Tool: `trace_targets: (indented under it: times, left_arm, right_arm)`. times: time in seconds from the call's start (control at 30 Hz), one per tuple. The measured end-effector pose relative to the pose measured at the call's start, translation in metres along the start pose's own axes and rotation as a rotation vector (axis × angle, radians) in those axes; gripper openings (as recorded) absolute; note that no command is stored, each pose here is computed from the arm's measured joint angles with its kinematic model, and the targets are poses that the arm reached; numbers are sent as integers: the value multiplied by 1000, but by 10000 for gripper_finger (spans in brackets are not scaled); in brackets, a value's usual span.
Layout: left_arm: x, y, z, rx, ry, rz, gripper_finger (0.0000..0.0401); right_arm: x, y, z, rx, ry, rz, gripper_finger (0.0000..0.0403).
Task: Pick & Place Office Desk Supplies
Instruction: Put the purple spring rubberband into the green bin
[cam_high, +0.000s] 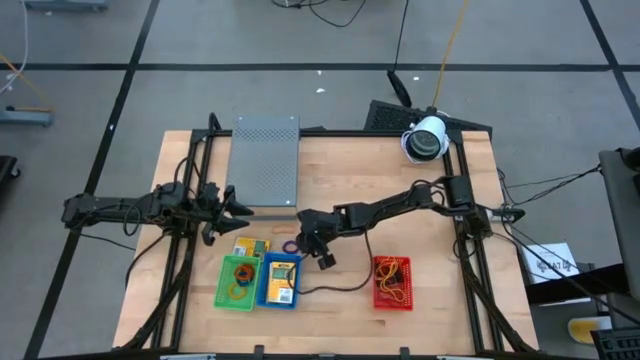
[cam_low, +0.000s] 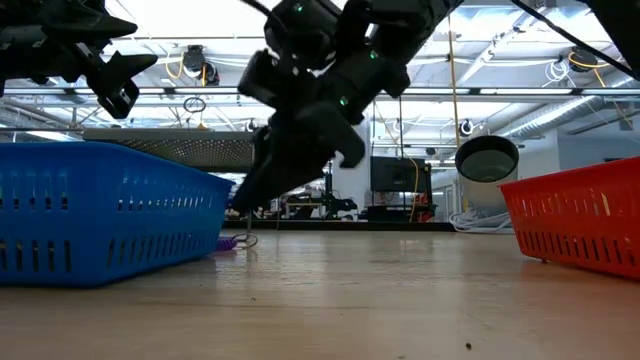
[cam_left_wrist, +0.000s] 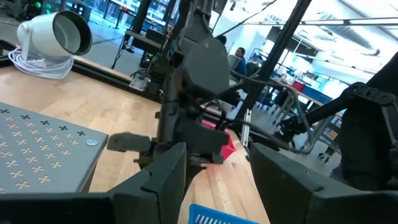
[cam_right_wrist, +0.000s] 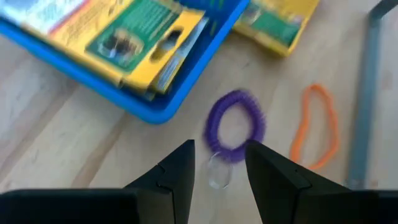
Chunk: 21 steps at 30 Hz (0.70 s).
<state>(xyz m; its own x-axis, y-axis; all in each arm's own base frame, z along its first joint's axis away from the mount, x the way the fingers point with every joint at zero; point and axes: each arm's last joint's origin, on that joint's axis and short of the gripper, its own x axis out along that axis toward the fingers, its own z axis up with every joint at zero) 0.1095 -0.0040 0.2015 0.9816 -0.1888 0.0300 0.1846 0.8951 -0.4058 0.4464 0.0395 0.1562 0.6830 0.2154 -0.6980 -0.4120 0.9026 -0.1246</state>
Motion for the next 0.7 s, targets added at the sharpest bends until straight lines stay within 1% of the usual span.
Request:
trace_targets:
  times: [0.27,0.37,0.47,0.6,0.7]
  left_arm:
    - [0,0,0,-1,0,0,186]
    - [0,0,0,0,0,0,186]
    - [0,0,0,-1,0,0,186]
    - [0,0,0,0,0,0,186]
    - [0,0,0,-1,0,0,186]
  right_arm:
    - [-3,-13,-4,23,3,-22,130]
    - [7,-14,-10,49,10,-22,130]
    - [10,-12,-17,90,48,-7,130]
    - [7,-11,-8,86,-15,30,130]
    - [9,-10,-11,96,-2,37,130]
